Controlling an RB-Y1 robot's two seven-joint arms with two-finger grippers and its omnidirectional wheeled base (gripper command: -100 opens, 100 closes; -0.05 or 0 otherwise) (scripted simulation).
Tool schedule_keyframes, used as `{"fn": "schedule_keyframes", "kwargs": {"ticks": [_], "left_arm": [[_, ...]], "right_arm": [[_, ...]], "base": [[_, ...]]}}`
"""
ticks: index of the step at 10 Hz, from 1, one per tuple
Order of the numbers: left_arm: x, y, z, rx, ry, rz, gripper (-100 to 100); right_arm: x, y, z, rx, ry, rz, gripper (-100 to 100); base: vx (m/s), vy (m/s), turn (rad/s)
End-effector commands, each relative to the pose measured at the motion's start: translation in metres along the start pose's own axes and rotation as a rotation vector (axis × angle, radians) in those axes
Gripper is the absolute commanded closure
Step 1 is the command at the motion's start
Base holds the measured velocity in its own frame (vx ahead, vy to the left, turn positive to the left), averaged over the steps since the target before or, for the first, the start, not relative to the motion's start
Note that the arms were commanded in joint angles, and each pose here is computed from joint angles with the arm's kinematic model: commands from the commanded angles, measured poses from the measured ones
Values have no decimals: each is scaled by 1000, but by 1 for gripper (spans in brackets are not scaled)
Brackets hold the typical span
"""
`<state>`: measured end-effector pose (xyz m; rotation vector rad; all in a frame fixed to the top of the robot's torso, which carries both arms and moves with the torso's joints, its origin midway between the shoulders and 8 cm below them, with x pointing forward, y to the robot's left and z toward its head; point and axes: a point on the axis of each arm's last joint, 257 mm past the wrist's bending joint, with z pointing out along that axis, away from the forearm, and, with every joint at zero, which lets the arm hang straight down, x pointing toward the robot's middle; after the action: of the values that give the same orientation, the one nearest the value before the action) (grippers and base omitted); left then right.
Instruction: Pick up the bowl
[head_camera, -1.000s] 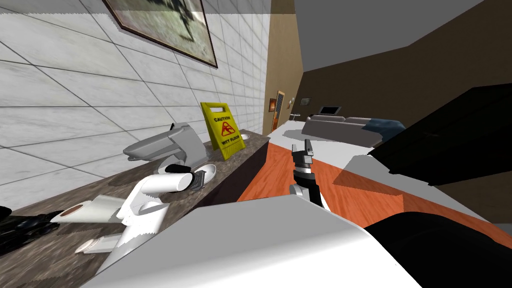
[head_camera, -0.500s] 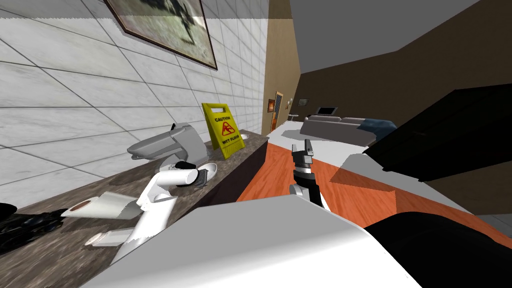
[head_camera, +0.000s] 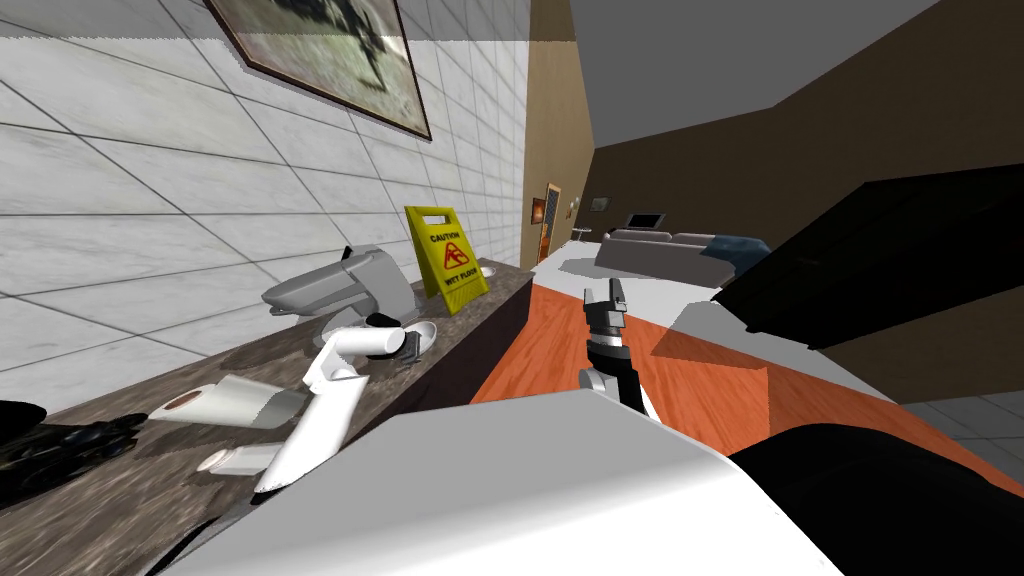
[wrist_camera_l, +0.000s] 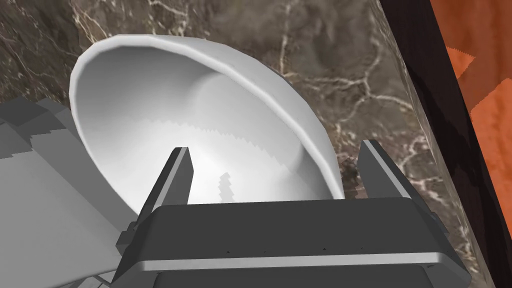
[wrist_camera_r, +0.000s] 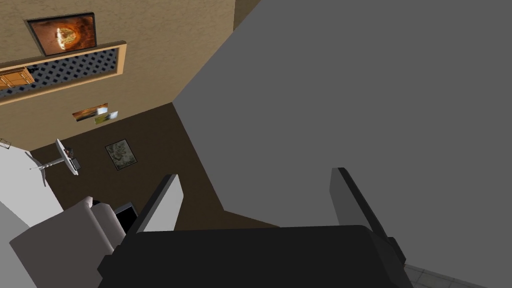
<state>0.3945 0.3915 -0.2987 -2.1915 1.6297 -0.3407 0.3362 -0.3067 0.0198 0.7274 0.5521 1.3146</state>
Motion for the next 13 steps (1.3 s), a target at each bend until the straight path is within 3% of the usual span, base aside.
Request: {"fn": "schedule_keyframes", "kwargs": {"ticks": [1,2,4,5,7,9,10,11,13], "left_arm": [[9,-18,4,24,8,-5,-100],[10,-24,7,16,9,-12,-100],[1,-10,21,-36,-7,-30,-100],[14,-35,21,19,-2,-20,-100],[19,-51,23,14,2,-31,-100],[9,-35,38,-42,-17,-50,-100],[21,-63,35,20,-15,-39,-100],[23,-72,35,18,-13,-45,-100],[17,-65,47,-28,-29,-64,-100]], "right_arm": [[0,0,0,0,0,0,0],[0,0,0,0,0,0,0],[0,0,0,0,0,0,0],[0,0,0,0,0,0,0],[0,0,0,0,0,0,0],[0,0,0,0,0,0,0],[0,0,0,0,0,0,0],[0,0,0,0,0,0,0],[0,0,0,0,0,0,0]], "base": [[-158,39,-120],[-77,8,7],[-5,-4,10],[-101,30,-209],[-134,28,-42],[-12,-4,8],[-120,23,-179],[-165,34,-123],[-54,10,9]]}}
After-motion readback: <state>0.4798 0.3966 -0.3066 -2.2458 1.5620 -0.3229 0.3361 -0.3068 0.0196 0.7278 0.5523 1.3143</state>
